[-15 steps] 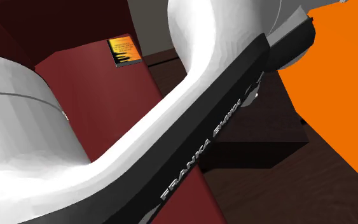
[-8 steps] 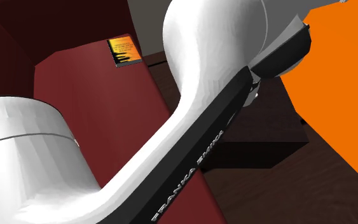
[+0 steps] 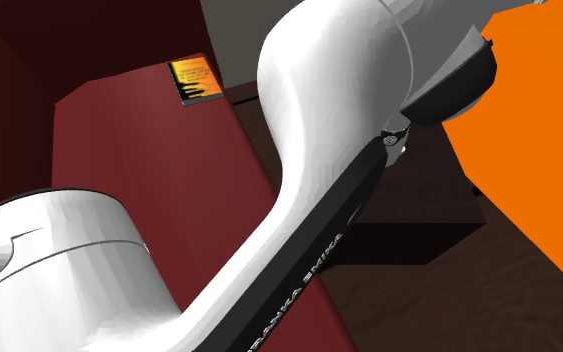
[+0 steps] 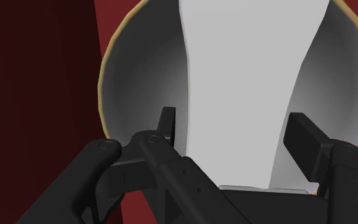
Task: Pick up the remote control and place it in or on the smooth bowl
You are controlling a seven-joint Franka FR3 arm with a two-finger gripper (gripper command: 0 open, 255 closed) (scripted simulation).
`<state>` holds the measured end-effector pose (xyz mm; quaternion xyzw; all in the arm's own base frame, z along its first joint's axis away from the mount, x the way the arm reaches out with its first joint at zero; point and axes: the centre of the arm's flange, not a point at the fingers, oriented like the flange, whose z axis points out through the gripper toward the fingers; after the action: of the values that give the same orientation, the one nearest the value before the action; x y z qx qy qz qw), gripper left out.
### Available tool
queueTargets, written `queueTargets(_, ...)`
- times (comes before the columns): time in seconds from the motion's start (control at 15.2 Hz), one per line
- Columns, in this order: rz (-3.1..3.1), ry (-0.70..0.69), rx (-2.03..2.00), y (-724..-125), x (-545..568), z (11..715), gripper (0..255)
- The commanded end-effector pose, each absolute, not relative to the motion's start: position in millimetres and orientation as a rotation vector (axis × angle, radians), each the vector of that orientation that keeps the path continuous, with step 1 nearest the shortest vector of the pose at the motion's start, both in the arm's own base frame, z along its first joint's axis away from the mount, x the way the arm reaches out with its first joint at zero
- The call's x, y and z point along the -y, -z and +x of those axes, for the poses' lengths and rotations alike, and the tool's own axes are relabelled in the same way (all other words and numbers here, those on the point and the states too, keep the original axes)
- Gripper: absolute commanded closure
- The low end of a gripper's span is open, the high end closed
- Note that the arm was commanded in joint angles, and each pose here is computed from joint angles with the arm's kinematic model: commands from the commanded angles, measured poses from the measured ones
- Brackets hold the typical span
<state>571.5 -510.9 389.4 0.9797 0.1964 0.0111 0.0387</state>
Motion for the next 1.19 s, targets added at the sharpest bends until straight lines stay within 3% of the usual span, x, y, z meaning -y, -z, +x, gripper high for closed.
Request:
queueTargets(0.0, 3.003, -0.035, -0.602, -388, 511, 571, 255)
queueTargets(0.33, 3.003, -0.035, -0.602, -388, 511, 571, 255)
queueTargets(0.4, 3.003, -0.035, -0.602, -388, 511, 571, 0)
queueTargets(0.73, 3.003, -0.035, -0.602, -388, 511, 571, 0)
queueTargets(1.12, 3.003, -0.035, -0.602, -438, 507, 569, 0)
